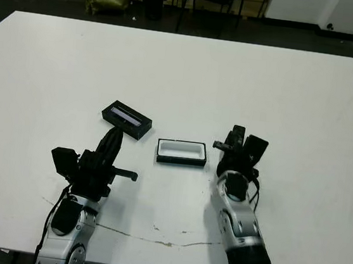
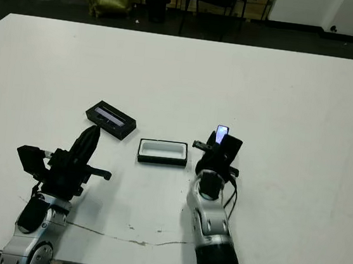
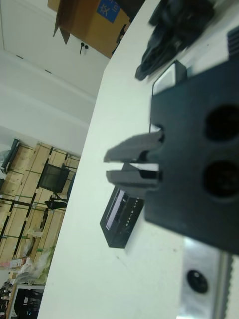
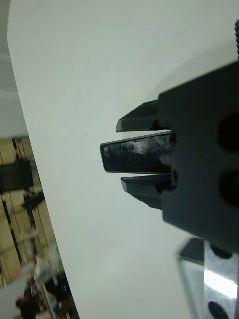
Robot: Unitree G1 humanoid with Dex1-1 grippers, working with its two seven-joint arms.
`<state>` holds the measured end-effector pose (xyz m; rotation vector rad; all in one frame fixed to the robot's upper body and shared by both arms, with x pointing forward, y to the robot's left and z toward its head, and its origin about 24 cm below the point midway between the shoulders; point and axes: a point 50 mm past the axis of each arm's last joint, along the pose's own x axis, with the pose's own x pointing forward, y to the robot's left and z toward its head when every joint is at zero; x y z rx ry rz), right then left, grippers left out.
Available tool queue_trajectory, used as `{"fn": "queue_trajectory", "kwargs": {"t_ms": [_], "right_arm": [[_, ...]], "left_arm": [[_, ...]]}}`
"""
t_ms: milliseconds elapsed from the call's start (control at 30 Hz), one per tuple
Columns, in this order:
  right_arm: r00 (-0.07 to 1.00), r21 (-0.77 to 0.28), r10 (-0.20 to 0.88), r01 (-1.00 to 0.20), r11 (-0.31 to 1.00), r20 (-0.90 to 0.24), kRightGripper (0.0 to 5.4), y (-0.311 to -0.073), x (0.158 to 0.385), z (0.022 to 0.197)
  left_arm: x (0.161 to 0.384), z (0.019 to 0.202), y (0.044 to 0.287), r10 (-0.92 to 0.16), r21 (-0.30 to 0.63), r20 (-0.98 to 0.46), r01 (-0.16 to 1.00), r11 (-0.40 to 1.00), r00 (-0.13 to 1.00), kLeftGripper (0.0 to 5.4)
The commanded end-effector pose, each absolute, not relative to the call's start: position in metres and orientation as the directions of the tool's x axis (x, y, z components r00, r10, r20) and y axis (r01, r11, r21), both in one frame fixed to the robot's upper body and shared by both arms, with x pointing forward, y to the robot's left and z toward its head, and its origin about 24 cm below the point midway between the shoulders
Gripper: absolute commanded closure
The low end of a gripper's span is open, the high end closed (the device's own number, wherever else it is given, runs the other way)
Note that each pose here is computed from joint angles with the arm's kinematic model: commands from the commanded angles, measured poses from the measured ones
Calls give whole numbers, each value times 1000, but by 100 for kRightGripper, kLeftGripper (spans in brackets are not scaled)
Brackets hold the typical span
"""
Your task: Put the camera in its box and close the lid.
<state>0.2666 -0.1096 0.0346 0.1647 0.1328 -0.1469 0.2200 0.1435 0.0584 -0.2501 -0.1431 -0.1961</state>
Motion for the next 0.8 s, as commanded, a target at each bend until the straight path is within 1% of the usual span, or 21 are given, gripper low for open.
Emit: {"fn": "queue_trajectory", "kwargs": {"t_ms": [33,133,200,333,467,567,667,800], "right_arm": [[950,134,-44,89,987,-310,458,-125,233,18],[973,122,71,-45,992,-219,458,-135,236,45],[978,117,137,-119,986,-159,458,-141,239,58],[970,37,235,-233,972,-68,458,-150,247,83],[944,30,328,-327,944,-30,459,-156,254,102],[919,12,394,-394,919,-22,459,-160,262,116],[880,10,475,-474,880,-19,460,-165,275,128],[809,-40,588,-588,808,-11,460,-174,296,139]], "left_arm": [[215,47,145,-173,-225,90,189,956,981,540],[215,48,145,-175,-224,89,191,956,981,540],[215,48,145,-175,-224,87,191,956,981,540],[215,49,145,-172,-223,82,186,957,982,540],[215,48,144,-170,-232,87,186,955,982,540],[216,48,144,-169,-236,97,188,954,981,540],[215,48,144,-160,-229,93,178,957,983,540],[215,48,144,-158,-229,85,173,958,984,540]]}}
